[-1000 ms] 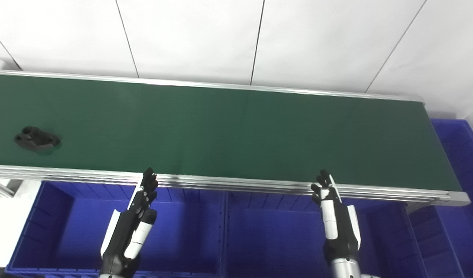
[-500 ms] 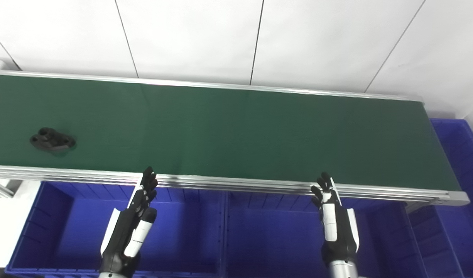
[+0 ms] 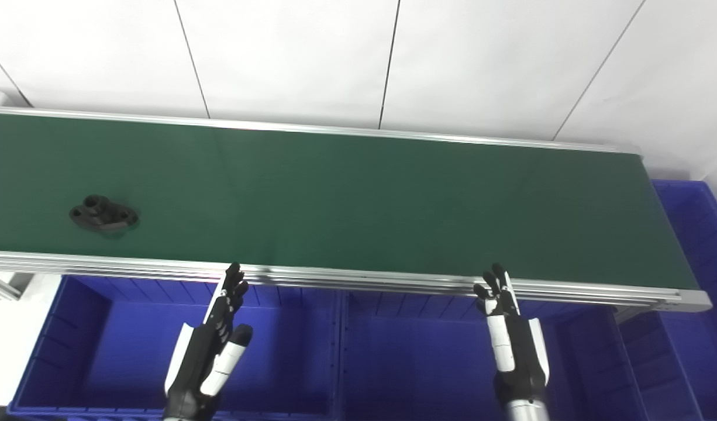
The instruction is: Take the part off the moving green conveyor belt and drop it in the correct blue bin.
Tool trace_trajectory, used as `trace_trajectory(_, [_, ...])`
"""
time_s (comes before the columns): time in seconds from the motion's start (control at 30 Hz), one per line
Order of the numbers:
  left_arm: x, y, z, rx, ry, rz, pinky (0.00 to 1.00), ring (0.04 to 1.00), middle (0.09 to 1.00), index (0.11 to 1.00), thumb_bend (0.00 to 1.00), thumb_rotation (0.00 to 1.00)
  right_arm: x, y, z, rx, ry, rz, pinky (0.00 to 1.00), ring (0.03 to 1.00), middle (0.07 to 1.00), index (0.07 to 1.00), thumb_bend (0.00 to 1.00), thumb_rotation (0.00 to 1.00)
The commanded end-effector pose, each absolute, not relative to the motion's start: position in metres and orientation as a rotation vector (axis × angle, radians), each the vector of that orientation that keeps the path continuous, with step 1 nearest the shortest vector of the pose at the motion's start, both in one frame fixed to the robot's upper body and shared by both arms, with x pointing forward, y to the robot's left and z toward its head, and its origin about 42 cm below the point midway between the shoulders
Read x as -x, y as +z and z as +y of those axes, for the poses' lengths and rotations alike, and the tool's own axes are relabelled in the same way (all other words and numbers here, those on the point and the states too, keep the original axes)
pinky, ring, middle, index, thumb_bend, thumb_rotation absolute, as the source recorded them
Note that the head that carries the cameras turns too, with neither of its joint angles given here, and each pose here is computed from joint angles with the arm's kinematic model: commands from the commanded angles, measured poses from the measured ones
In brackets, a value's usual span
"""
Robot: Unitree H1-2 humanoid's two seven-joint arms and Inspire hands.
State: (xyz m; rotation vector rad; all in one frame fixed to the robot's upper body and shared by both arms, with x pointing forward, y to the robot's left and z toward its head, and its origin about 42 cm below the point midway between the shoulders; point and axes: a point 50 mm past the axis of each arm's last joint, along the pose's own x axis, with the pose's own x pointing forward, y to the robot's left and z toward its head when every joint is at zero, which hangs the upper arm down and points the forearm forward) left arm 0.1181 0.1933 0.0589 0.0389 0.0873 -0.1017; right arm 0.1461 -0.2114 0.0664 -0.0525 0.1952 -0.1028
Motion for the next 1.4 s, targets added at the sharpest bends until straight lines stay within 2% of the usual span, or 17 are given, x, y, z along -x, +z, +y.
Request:
trace_trajectory(0.0, [-0.119,0.065,0.187,-0.051,-0.097,0.029,0.98,0.950,0.992,1.000,0.66,0.85,-0.145,0.071,-0.216,0.037,-0.099,0.124,0.94,0.931,0.972,1.000,0.71,0.93])
trace_trajectory(0.27, [-0.118,0.059,0.175,-0.067,-0.092,0.016,0.91,0.913,0.977,1.000,0.67,0.82,-0.139,0.057,-0.232,0.038,-0.106,0.123,0.91,0.921,0.962,0.997,0.79,0.92])
trace_trajectory(0.6, [-0.117,0.054,0.168,-0.073,-0.091,0.010,0.88,0.906,0.968,0.990,0.70,0.79,-0.136,0.045,-0.242,0.044,-0.103,0.127,0.93,0.927,0.969,1.000,0.80,0.92])
trace_trajectory(1.37, [-0.120,0.040,0.162,-0.072,-0.099,0.005,0.82,0.882,0.945,0.974,0.66,0.71,-0.140,0.028,-0.250,0.045,-0.094,0.132,0.97,0.946,0.993,1.000,0.66,0.94])
